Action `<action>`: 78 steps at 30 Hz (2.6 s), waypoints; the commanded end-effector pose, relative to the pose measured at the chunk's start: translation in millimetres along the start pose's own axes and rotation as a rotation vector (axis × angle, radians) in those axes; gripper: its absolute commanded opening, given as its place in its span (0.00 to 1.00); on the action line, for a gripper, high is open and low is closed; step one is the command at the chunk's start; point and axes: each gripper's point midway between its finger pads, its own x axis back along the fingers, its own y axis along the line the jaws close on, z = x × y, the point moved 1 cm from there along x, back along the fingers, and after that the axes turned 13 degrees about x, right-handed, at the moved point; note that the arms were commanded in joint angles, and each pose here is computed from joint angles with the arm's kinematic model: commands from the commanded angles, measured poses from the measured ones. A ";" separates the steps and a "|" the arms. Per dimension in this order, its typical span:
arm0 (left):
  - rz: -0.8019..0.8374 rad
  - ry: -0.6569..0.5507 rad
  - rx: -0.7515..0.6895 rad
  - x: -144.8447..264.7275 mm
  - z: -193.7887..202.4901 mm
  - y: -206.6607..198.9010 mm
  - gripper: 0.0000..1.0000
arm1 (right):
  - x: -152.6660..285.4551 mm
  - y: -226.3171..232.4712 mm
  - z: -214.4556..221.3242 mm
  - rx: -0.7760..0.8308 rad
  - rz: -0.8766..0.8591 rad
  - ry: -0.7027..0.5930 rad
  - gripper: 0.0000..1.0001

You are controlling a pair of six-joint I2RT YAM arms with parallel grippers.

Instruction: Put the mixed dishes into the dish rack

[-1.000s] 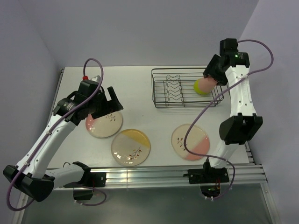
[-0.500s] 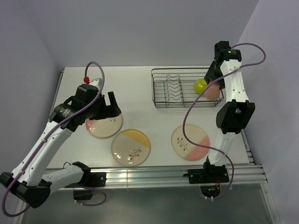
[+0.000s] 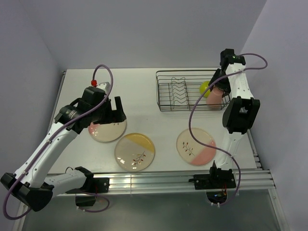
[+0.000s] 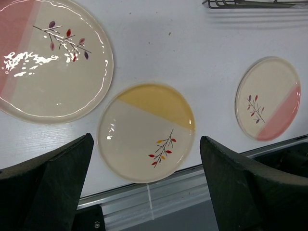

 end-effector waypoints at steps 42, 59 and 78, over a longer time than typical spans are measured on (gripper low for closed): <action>-0.160 0.191 0.193 -22.4 50.8 28.4 0.99 | -56.6 18.8 40.1 0.084 -0.010 0.041 0.94; -0.241 0.205 0.266 -34.2 62.5 45.4 0.99 | -5.6 9.4 60.3 0.079 -0.063 -0.049 0.99; -0.408 0.126 0.275 -63.7 32.9 76.1 0.99 | 98.3 68.6 102.1 0.200 -0.293 -0.130 0.95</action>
